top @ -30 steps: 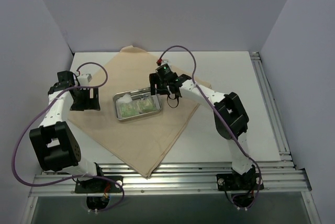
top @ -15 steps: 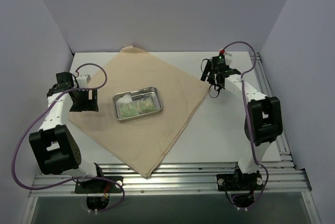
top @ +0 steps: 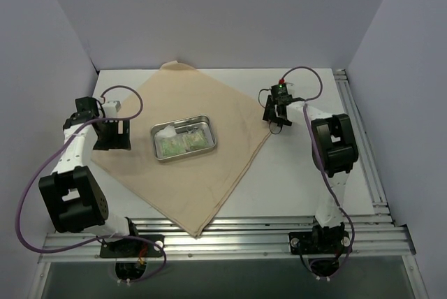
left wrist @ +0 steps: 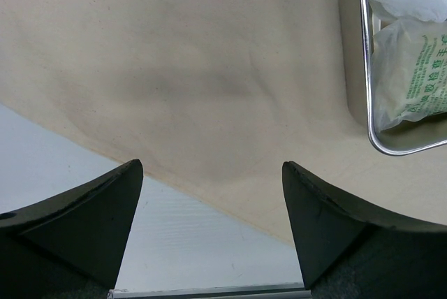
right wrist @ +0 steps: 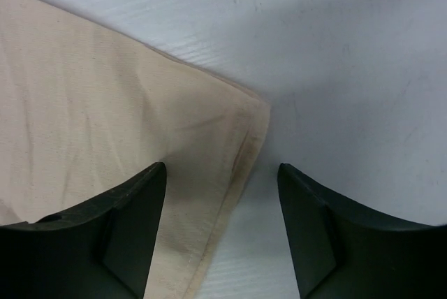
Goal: Prepare the surgical pack
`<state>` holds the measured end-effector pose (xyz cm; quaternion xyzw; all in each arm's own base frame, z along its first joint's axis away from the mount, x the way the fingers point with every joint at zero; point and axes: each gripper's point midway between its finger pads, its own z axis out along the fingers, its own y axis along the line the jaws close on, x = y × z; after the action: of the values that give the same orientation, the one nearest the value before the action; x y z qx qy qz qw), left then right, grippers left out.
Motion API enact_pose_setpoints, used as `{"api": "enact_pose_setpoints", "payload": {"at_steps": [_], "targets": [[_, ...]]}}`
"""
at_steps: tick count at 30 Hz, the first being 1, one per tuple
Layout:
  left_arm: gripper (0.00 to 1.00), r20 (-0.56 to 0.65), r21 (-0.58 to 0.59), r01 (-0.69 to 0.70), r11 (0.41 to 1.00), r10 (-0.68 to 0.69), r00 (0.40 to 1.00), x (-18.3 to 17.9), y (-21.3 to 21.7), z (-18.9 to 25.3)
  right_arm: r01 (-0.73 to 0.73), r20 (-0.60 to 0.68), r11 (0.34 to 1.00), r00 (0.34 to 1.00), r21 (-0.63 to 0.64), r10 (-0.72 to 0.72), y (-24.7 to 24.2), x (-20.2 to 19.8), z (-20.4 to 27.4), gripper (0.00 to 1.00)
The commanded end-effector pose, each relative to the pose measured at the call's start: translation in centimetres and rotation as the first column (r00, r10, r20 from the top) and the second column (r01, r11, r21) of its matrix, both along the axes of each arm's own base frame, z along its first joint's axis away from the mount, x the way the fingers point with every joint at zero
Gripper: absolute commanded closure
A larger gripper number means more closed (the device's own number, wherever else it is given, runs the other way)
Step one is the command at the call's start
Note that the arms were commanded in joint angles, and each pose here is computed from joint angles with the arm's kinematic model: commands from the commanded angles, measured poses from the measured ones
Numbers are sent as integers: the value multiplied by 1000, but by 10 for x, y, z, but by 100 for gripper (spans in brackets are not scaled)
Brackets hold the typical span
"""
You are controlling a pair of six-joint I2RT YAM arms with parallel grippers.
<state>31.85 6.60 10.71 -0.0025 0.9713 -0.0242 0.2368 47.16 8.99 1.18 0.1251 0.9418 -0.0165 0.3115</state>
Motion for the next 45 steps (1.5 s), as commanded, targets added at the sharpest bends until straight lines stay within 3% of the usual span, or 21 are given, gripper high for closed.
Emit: {"api": "enact_pose_setpoints", "payload": {"at_steps": [1,5,11,17,22,25,29,30,31,32,35,41,45], "targets": [[10,25,10,-14,1000,14,1000,1,4,4,-24,-18,999,1000,45,24,10,3,-12,43],[10,27,19,-19,1000,19,999,2,6,6,-24,-17,996,1000,81,25,15,7,-23,54],[10,31,41,-25,999,24,999,0,11,8,61,37,982,997,180,-69,0,12,-20,100],[10,25,40,-26,999,25,999,1,13,7,259,128,935,947,242,-295,-81,3,3,100],[10,41,24,-18,1000,17,999,8,11,13,414,130,864,877,286,-463,-148,-30,8,100],[9,42,10,-8,1000,7,999,11,8,14,457,131,831,847,318,-515,-173,-45,10,100],[10,35,-1,14,1000,-14,999,14,0,12,457,114,837,854,301,-507,-180,-54,10,100],[10,33,0,15,1000,-15,999,15,0,12,451,108,841,860,298,-500,-178,-55,9,99],[10,30,-2,18,1000,-18,999,16,-2,11,445,94,845,867,296,-489,-176,-57,8,91],[10,31,-1,19,1000,-19,999,17,-2,11,442,95,849,869,291,-485,-175,-57,11,73],[10,34,5,31,999,-31,999,22,-6,12,445,113,863,870,238,-480,-177,-63,27,49],[10,25,9,39,999,-39,999,28,-13,14,484,247,875,844,30,-475,-174,-74,95,30],[10,37,8,97,995,-98,995,31,-36,23,319,246,948,921,-24,-303,-108,-73,113,28]]}}
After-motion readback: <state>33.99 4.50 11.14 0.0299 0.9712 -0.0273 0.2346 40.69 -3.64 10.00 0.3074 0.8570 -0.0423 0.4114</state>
